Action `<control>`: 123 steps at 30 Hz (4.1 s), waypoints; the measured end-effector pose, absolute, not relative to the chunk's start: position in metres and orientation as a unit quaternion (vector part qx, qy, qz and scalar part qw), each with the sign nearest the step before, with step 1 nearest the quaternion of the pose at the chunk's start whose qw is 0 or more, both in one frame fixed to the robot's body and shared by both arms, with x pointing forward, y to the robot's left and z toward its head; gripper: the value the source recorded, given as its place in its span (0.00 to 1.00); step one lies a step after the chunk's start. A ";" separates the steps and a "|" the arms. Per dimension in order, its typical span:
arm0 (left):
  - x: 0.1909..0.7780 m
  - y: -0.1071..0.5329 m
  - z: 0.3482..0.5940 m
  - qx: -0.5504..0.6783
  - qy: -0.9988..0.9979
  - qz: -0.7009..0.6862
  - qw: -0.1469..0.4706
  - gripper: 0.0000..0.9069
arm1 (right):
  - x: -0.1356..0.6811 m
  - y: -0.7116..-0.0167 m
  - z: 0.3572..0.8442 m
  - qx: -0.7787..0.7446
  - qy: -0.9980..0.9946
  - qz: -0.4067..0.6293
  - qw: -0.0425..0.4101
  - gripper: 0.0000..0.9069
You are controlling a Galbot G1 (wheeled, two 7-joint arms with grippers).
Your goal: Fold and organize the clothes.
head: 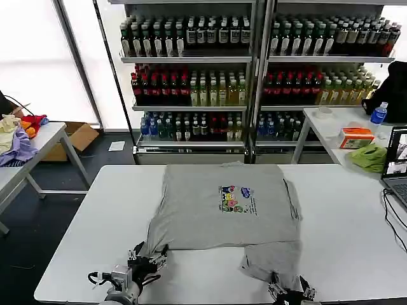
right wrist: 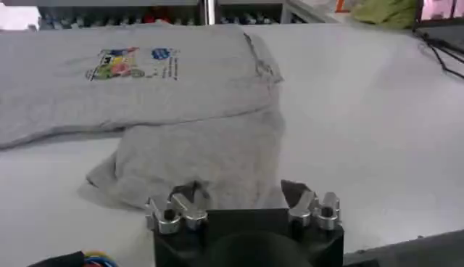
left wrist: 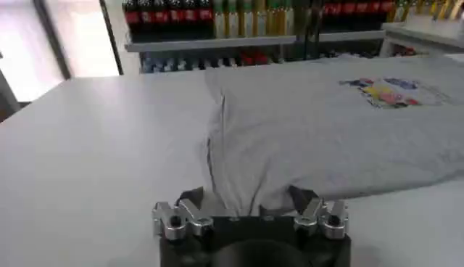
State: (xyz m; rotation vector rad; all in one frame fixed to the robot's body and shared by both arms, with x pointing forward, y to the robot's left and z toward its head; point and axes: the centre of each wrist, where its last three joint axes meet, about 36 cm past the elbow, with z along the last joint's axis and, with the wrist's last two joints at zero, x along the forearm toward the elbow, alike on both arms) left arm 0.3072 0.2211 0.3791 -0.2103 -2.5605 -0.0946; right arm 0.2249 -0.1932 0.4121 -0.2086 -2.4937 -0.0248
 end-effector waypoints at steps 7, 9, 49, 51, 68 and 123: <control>0.304 0.217 0.376 -0.085 -0.954 -0.039 0.287 0.01 | 0.229 -0.195 0.408 -0.078 -0.949 -0.012 0.306 0.00; 0.305 0.217 0.374 -0.084 -0.954 -0.040 0.286 0.01 | 0.230 -0.196 0.406 -0.078 -0.950 -0.013 0.302 0.00; 0.399 0.209 0.392 -0.057 -0.992 0.045 0.107 0.00 | 0.372 -0.206 0.430 -0.060 -0.995 -0.018 0.083 0.00; 0.408 0.207 0.390 -0.058 -0.991 0.049 0.108 0.00 | 0.386 -0.206 0.427 -0.058 -0.995 -0.017 0.084 0.00; 0.474 0.213 0.367 -0.045 -0.986 0.044 0.152 1.00 | 0.476 -0.202 0.408 -0.041 -0.988 -0.010 0.149 0.68; 0.444 0.215 0.371 -0.024 -0.980 -0.008 0.197 1.00 | 0.432 -0.231 0.405 -0.132 -0.965 -0.025 0.225 1.00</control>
